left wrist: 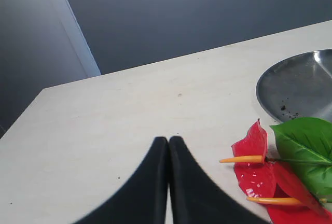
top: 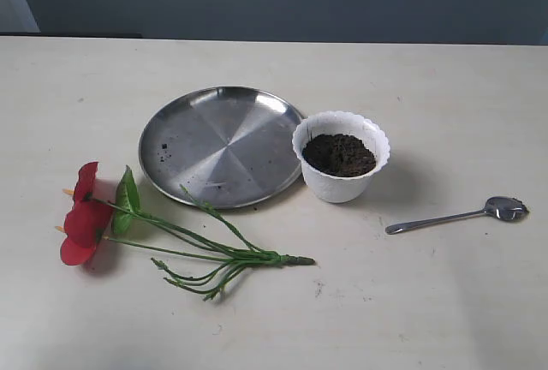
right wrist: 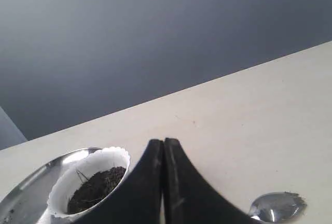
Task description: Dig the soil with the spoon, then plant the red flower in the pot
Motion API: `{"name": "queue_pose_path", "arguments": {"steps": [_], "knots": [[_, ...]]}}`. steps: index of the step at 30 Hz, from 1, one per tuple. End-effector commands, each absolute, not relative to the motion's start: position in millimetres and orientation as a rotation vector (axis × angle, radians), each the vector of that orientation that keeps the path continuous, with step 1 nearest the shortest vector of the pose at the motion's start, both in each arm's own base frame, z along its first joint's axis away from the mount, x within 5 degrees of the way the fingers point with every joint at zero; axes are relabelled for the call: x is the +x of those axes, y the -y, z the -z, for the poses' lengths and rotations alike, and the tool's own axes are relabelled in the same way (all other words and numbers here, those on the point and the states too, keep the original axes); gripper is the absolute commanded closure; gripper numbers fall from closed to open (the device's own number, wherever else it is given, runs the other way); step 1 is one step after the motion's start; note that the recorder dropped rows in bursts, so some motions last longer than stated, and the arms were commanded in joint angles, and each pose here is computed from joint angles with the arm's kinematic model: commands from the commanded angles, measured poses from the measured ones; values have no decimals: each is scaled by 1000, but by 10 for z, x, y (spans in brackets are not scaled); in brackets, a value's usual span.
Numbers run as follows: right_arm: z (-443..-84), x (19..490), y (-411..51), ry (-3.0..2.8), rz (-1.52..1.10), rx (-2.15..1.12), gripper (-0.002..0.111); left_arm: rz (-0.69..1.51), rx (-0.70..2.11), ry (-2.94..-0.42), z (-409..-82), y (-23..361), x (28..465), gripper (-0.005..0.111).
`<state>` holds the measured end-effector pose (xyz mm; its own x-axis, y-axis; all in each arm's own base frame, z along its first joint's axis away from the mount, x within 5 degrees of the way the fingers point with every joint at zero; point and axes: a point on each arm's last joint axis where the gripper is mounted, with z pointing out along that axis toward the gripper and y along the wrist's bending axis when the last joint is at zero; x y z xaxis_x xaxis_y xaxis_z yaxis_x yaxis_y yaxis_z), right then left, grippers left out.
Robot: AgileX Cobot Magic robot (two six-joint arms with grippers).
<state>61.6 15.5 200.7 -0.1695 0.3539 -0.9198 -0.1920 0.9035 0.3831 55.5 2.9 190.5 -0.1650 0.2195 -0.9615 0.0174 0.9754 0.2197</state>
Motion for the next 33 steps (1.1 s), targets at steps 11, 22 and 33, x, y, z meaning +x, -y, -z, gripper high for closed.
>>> {"name": "queue_pose_path", "arguments": {"steps": [11, 22, 33], "knots": [[-2237, 619, -69, -1360, -825, 495, 109, -172, 171, -1717, -1916, -27, 554, 106], [-2739, 536, -23, -1113, -646, 287, 109, -172, 171, -1717, -1916, -27, 554, 106], [-3830, 1147, -202, -1577, 142, -400, 109, -172, 171, -1717, -1916, -27, 554, 106]]}}
